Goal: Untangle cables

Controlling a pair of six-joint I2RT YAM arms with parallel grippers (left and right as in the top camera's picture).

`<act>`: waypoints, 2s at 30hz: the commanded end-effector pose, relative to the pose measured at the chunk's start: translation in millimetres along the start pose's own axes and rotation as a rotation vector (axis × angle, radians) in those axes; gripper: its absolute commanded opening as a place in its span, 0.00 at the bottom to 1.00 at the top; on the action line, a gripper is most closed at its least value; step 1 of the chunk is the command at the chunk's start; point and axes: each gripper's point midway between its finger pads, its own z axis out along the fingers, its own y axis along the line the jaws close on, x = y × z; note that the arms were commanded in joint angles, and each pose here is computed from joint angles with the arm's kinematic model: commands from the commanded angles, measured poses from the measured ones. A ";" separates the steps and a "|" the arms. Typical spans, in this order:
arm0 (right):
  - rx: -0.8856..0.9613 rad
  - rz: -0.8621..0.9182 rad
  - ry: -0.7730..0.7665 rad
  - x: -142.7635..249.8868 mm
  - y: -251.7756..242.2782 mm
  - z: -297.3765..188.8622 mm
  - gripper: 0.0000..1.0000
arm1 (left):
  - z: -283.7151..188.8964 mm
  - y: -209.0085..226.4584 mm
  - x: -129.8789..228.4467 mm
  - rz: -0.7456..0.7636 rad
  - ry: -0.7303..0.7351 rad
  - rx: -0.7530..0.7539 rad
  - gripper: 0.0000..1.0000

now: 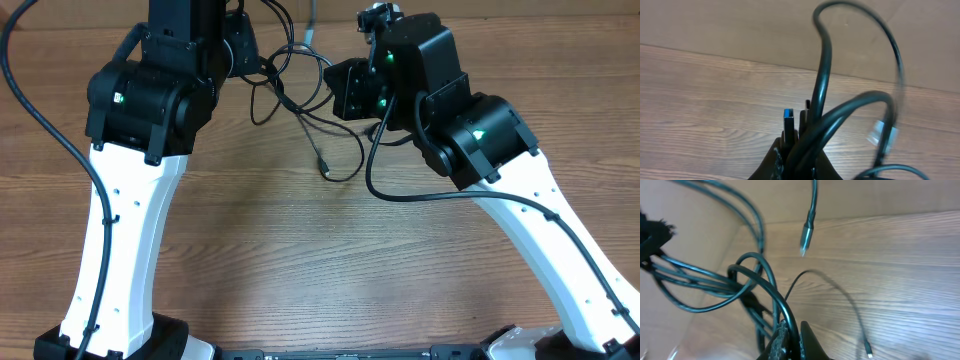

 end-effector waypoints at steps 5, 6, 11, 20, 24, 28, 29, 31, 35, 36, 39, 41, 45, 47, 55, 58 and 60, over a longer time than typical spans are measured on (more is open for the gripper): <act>0.157 0.003 -0.203 -34.7 -19.8 -60.1 0.04 | -4.1 29.7 -10.6 0.021 -0.053 -0.158 0.07; 0.172 0.004 -0.220 -37.2 -21.7 -66.0 0.04 | -4.1 30.7 -10.5 0.021 -0.053 -0.165 0.07; 0.288 0.065 -0.370 -55.2 -38.6 -116.1 0.04 | -3.7 42.8 -3.4 0.039 -0.028 -0.233 0.08; 0.431 0.138 -0.532 -63.9 -62.0 -181.9 0.04 | 9.9 45.3 8.2 0.058 0.024 -0.262 0.08; 0.450 0.152 -0.545 -63.0 -65.7 -188.7 0.04 | 14.8 44.6 11.5 0.063 0.039 -0.263 0.08; 0.413 0.131 -0.483 -55.6 -60.4 -175.9 0.04 | 18.8 31.7 14.1 0.054 0.057 -0.190 0.04; 0.395 0.102 -0.451 -52.5 -56.9 -169.2 0.06 | 19.9 25.6 14.4 0.050 0.061 -0.156 0.04; 0.342 0.008 -0.374 -45.5 -46.2 -154.6 0.23 | 21.6 11.6 13.6 0.040 0.064 -0.078 0.04; 0.248 -0.129 -0.260 -32.7 -29.3 -130.3 0.46 | 21.5 -20.5 11.6 0.053 0.071 0.100 0.04; 0.241 -0.136 -0.248 -31.4 -28.4 -126.6 0.49 | 20.1 -30.8 11.8 0.059 0.077 0.158 0.04; 0.247 -0.136 -0.236 -30.3 -29.9 -120.7 0.50 | 12.6 -61.3 11.4 0.065 0.089 0.335 0.04; 0.232 -0.140 -0.221 -28.2 -27.9 -116.3 0.50 | 5.8 -78.6 9.3 0.065 0.088 0.438 0.04; 0.130 -0.229 -0.148 -17.3 -11.2 -101.8 0.54 | -14.0 -111.9 6.0 0.076 0.091 0.654 0.04; 0.137 -0.237 -0.126 -14.8 -13.7 -92.1 0.56 | -33.7 -134.0 4.3 0.090 0.095 0.820 0.04; 0.182 -0.274 -0.048 -5.4 -27.3 -54.3 0.63 | -87.4 -168.5 4.7 0.131 0.127 1.178 0.04; 0.239 -0.273 -0.053 -8.0 -38.1 -45.8 0.63 | -92.7 -170.4 5.7 0.138 0.133 1.209 0.04; 0.270 -0.273 -0.065 -10.9 -43.0 -45.9 0.48 | -93.2 -170.6 5.9 0.139 0.134 1.212 0.04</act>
